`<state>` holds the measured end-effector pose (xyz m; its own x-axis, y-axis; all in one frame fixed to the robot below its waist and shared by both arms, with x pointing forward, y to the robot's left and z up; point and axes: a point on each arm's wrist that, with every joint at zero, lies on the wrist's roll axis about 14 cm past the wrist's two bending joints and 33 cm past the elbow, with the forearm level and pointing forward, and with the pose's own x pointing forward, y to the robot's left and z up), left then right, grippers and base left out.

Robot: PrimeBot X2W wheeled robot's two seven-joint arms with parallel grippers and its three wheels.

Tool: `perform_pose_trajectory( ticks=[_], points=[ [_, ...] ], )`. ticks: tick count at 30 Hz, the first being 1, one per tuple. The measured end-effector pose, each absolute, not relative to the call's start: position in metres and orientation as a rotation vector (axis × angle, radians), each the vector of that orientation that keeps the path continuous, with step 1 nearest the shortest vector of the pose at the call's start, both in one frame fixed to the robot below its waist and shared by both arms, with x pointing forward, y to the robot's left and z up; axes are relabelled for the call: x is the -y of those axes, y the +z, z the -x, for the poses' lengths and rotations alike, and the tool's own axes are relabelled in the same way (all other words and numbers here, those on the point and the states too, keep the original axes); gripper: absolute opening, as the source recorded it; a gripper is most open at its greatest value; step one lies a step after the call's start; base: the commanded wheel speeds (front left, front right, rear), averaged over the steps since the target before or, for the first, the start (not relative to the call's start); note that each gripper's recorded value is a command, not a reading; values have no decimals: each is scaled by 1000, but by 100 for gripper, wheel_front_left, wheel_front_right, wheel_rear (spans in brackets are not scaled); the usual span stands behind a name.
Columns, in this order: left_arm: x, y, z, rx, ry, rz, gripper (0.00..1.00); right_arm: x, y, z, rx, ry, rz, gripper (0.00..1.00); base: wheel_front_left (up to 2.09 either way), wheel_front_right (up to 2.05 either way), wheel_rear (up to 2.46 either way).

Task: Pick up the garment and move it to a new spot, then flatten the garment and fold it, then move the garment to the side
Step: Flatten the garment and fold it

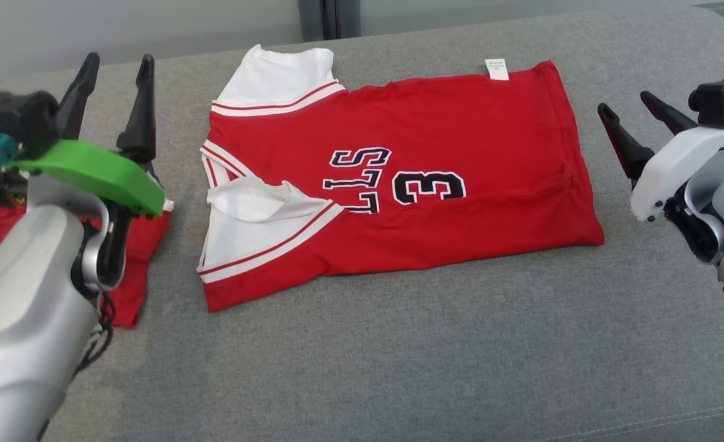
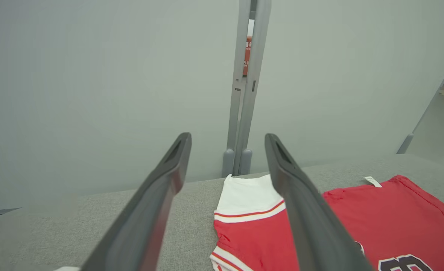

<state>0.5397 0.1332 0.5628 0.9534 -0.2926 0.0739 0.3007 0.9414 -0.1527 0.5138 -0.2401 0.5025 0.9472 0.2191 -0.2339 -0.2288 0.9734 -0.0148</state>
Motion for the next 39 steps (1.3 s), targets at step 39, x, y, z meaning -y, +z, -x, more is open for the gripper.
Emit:
perform_pose_trajectory(
  ticks=[39],
  points=[
    [-107,405,-404,-259,-170,139,100,215,529,-395,136,32,-83,100,0,0,0]
  ],
)
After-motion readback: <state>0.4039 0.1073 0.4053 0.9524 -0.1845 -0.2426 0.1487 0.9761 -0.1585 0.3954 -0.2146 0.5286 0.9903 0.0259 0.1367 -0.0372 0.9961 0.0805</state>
